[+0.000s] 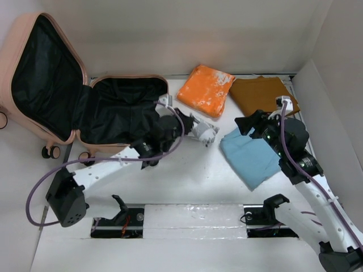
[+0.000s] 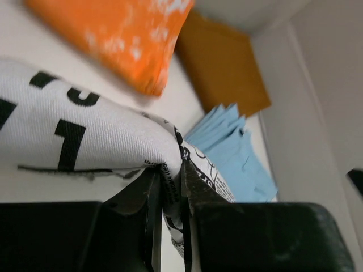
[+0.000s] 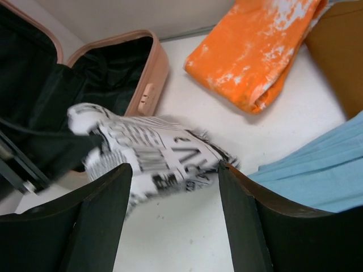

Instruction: Pack the luggage

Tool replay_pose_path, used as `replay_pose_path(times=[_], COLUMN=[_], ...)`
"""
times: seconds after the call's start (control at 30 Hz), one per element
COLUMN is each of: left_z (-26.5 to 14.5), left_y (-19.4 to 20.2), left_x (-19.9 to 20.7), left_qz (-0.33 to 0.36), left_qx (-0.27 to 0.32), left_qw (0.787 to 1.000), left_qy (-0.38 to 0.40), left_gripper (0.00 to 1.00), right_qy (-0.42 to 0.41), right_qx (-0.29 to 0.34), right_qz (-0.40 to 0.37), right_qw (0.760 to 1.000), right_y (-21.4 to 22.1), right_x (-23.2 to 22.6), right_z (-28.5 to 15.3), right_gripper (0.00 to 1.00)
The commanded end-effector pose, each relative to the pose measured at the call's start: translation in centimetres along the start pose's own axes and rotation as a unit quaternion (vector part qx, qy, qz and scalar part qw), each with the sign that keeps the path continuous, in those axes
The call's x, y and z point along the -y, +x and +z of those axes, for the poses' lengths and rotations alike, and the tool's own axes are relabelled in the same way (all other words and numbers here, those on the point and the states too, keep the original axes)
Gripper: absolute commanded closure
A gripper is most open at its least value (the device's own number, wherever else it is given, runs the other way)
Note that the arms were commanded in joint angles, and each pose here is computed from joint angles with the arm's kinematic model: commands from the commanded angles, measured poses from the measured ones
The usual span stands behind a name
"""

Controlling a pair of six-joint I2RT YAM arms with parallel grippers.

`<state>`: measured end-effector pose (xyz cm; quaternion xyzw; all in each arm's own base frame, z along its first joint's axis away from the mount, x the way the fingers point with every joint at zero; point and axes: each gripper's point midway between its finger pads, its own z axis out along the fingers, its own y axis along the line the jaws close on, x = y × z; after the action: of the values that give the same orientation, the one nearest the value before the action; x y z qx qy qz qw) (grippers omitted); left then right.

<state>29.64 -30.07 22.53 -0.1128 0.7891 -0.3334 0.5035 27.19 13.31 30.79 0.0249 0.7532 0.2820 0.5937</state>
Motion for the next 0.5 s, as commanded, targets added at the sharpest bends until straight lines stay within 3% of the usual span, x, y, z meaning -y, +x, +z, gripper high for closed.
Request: replay_pose_path(times=[0.0,0.1,0.17,0.2,0.3,0.33,0.37,0.4,0.43,0.47], left_z=[-1.0,-0.9,1.7,1.1,6.7,5.0,8.6,9.0,6.7,7.1], left_y=[-10.2,-15.7,-17.8,-21.8,-23.0,-28.4,-28.7,-29.2,-33.7,-34.7], left_x=[3.5,6.6,5.7,8.8,7.5,11.2,9.0,8.6,11.0,10.2], left_qz=[0.024,0.026,0.039,0.043,0.069,0.072,0.076,0.076,0.08,0.081], left_qx=[0.098,0.118,0.102,0.127,0.074,0.125,0.108,0.091,0.139,0.138], left_qw=[0.994,0.988,0.989,0.983,0.99,0.982,0.986,0.988,0.979,0.979], left_qy=[0.046,0.099,0.095,0.127,0.097,0.126,0.1,0.095,0.124,0.124], left_gripper=[1.0,1.0,1.0,1.0,1.0,1.0,1.0,1.0,1.0,1.0], right_qy=[-0.046,-0.053,-0.057,-0.059,-0.063,-0.066,-0.062,-0.057,-0.057,-0.051], right_qx=[0.043,0.047,0.045,0.048,0.047,0.052,0.044,0.045,0.046,0.048], right_qz=[0.0,-0.001,-0.001,-0.002,-0.002,-0.002,-0.006,-0.006,-0.006,-0.012], right_qw=[0.998,0.998,0.997,0.997,0.997,0.996,0.997,0.997,0.997,0.997], right_y=[-3.5,-4.5,-4.7,-5.1,-5.2,-5.7,-5.2,-5.5,-5.5,-5.7], right_x=[-2.8,-3.5,-3.8,-4.0,-4.3,-4.6,-4.3,-4.3,-4.3,-4.1], right_z=[-0.4,-0.2,0.0,0.2,0.6,0.4,0.7,0.6,0.6,0.5], right_gripper=[0.32,0.32,0.32,0.32,0.32,0.32,0.32,0.32,0.32,0.32])
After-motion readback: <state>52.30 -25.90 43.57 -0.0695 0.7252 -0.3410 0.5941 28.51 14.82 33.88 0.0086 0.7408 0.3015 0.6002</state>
